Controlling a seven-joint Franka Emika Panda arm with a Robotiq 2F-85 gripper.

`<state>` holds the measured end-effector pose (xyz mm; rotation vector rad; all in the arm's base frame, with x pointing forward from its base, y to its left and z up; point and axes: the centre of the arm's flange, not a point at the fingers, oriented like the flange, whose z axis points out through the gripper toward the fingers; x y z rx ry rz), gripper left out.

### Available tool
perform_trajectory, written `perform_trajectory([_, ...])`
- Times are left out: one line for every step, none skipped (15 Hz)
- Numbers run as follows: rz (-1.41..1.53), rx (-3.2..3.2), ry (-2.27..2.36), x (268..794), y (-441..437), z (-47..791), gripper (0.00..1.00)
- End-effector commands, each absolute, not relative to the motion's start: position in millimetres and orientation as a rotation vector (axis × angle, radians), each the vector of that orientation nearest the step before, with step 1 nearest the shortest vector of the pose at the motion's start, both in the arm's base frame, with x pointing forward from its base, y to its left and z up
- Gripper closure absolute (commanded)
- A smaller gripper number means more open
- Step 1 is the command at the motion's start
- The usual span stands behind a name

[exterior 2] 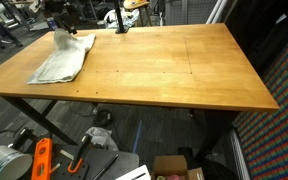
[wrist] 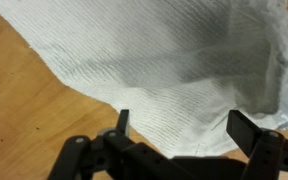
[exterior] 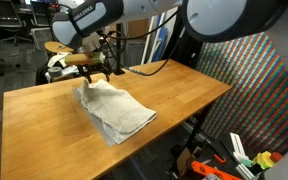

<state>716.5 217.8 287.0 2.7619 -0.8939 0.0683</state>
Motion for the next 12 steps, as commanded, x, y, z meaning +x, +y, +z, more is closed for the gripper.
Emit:
perform_trajectory([-0.016,2.735,-0.899,780,232,286,0.00])
perform_trajectory([-0.019,2.746,-0.912,786,229,282,0.00])
perform_trajectory([-0.020,2.756,-0.930,790,226,280,0.00])
perform_trajectory([-0.021,2.773,-0.954,795,223,278,0.00])
perform_trajectory([-0.023,2.789,-0.982,801,218,276,0.00])
perform_trajectory([-0.024,2.794,-1.000,805,214,274,0.00])
perform_trajectory([-0.028,2.795,-1.026,811,208,271,0.00])
perform_trajectory([-0.030,2.796,-1.047,815,203,268,0.00])
perform_trajectory([-0.042,2.797,-1.065,819,198,263,0.00])
perform_trajectory([-0.047,2.791,-1.080,821,193,258,0.00])
perform_trajectory([-0.047,2.787,-1.090,824,190,253,0.00])
perform_trajectory([-0.055,2.782,-1.097,824,186,247,0.00])
